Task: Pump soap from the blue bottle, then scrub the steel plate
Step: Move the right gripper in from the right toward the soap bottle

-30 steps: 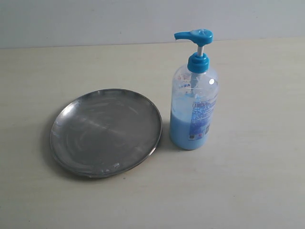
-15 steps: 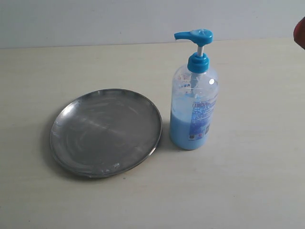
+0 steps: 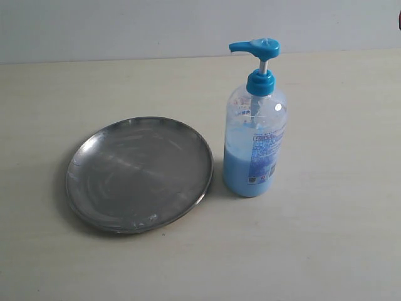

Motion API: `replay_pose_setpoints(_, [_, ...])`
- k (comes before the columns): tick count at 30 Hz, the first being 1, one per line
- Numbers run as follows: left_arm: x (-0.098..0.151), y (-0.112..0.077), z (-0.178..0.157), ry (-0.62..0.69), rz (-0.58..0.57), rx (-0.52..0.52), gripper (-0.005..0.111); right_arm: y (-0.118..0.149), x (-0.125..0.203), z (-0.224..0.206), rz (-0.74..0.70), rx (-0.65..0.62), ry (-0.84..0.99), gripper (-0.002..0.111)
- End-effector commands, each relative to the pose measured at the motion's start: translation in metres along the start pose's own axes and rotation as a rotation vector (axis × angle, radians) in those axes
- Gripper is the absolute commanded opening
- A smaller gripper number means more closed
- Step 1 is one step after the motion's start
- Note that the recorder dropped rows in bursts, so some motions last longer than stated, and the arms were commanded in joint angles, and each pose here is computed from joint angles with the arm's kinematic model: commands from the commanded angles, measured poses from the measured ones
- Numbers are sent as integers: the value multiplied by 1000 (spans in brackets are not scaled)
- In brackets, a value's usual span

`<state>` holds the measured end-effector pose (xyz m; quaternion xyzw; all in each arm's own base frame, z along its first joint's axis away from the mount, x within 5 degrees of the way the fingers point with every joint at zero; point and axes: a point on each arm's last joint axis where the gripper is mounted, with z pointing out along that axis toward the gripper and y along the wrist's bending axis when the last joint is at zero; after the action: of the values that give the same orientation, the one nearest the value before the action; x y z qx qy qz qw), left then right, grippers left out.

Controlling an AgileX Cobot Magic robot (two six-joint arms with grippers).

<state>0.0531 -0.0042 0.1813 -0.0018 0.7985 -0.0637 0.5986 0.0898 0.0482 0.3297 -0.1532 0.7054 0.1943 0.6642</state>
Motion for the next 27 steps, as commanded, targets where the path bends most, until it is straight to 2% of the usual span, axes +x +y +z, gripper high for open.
replay_pose_setpoints(1, [0, 0, 0, -12, -1, -1, 0, 1, -1, 0, -119, -10, 15, 105])
replay_pose_setpoints(14, [0, 0, 0, -12, -1, -1, 0, 0, -5, 0, -143, 5, -32, 105])
replay_pose_setpoints(19, [0, 0, 0, -12, -1, -1, 0, 1, -4, 0, 75, -10, -22, 105])
replay_pose_setpoints(27, [0, 0, 0, -12, -1, -1, 0, 1, 1, 9, 33, -10, 34, 105])
